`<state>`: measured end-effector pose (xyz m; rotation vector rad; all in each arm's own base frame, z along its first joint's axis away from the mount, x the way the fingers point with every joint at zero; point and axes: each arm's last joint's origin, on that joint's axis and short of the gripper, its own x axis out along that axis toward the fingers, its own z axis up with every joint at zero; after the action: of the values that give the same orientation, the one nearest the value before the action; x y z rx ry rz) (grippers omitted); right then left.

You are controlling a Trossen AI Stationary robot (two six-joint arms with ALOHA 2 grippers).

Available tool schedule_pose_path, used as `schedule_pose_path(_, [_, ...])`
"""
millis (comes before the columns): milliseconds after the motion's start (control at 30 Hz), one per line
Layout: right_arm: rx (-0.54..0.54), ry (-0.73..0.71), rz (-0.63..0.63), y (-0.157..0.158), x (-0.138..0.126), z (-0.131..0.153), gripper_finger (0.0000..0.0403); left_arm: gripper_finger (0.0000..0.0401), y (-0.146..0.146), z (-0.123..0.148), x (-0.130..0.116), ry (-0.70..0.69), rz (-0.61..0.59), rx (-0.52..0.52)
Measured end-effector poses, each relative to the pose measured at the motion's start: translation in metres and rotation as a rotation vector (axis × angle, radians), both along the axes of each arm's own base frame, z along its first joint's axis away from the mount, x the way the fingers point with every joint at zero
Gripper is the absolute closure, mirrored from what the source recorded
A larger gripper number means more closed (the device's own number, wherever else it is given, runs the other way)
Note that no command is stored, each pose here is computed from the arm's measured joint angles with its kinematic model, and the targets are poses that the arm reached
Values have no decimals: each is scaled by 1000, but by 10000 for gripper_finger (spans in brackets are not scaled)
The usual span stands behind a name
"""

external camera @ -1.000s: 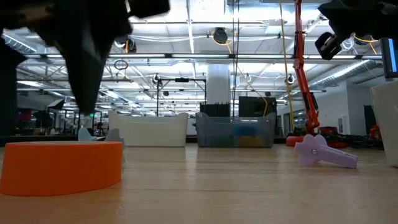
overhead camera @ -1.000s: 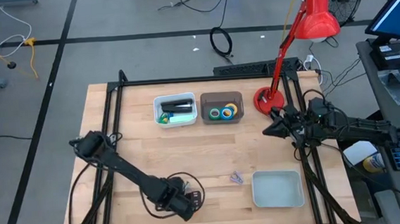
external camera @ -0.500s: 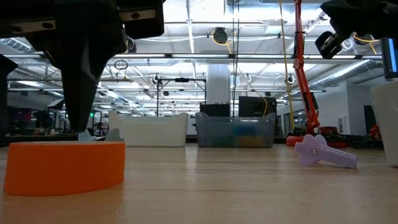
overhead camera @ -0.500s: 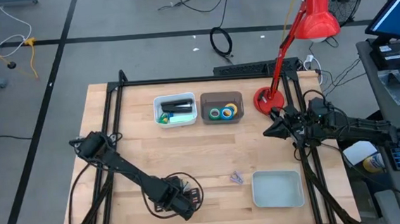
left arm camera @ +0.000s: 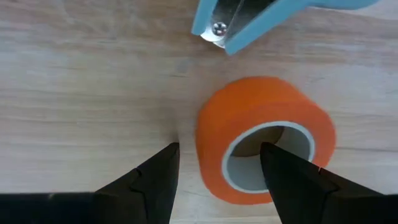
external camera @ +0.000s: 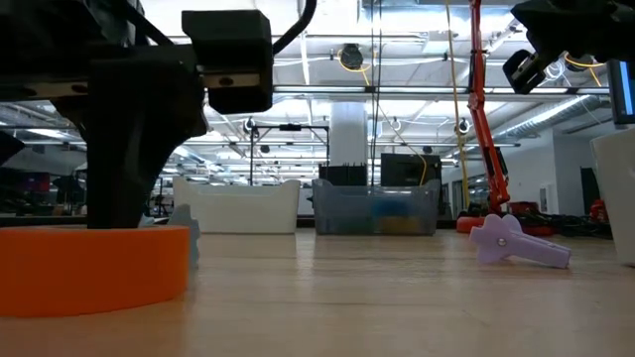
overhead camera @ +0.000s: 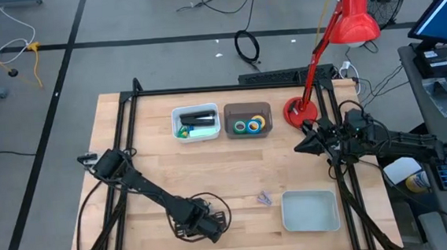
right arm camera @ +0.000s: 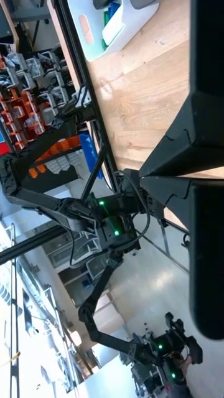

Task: Pick and place Stapler, Stapler remover, tape
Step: Put the orange tape into the black bin

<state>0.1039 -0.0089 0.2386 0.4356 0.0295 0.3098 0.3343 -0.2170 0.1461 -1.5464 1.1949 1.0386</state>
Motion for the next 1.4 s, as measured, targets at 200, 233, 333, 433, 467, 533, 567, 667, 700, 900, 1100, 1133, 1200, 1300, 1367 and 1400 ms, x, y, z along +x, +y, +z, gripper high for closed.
schedule_pose_path(200, [0, 0, 0, 0, 0, 0, 399, 224, 0, 0, 0, -1, 0, 8])
schedule_pose_path(233, [0, 0, 0, 0, 0, 0, 399, 240, 0, 0, -1, -2, -5, 9])
schedule_pose_path(333, [0, 0, 0, 0, 0, 0, 399, 288, -2, 0, 0, -16, -6, 5])
schedule_pose_path(433, [0, 0, 0, 0, 0, 0, 399, 334, -3, 1, 1, -35, -15, 0])
schedule_pose_path(467, [0, 0, 0, 0, 0, 0, 399, 349, -4, 1, 2, -46, -21, -5])
schedule_pose_path(533, [0, 0, 0, 0, 0, 0, 399, 364, -7, 2, 4, -82, -40, -21])
schedule_pose_path(567, [0, 0, 0, 0, 0, 0, 399, 364, -8, 3, 6, -105, -50, -32])
schedule_pose_path(667, [0, 0, 0, 0, 0, 0, 399, 364, -12, 9, 12, -192, -64, -65])
schedule_pose_path(700, [0, 0, 0, 0, 0, 0, 399, 364, -12, 12, 14, -231, -65, -60])
schedule_pose_path(900, [-13, -3, 0, 0, 0, 0, 399, 362, -5, 52, 35, -497, -20, 107])
schedule_pose_path(1100, [-25, -7, -1, 0, 0, 0, 399, 362, 30, 97, 60, -657, -43, 366])
schedule_pose_path(1133, [-25, -7, -1, 0, 0, 0, 399, 362, 41, 102, 64, -656, -65, 409])
schedule_pose_path(1200, [-24, -5, -1, 0, 0, 0, 399, 362, 62, 113, 75, -686, -101, 472])
schedule_pose_path(1300, [-22, -6, -1, 0, 0, 0, 399, 362, 102, 121, 84, -662, -180, 580])
schedule_pose_path(1367, [-22, -4, -1, 0, 0, 0, 399, 362, 130, 126, 91, -659, -230, 629])
schedule_pose_path(1400, [-22, -5, -1, 0, 0, 0, 399, 362, 145, 126, 92, -640, -258, 652])
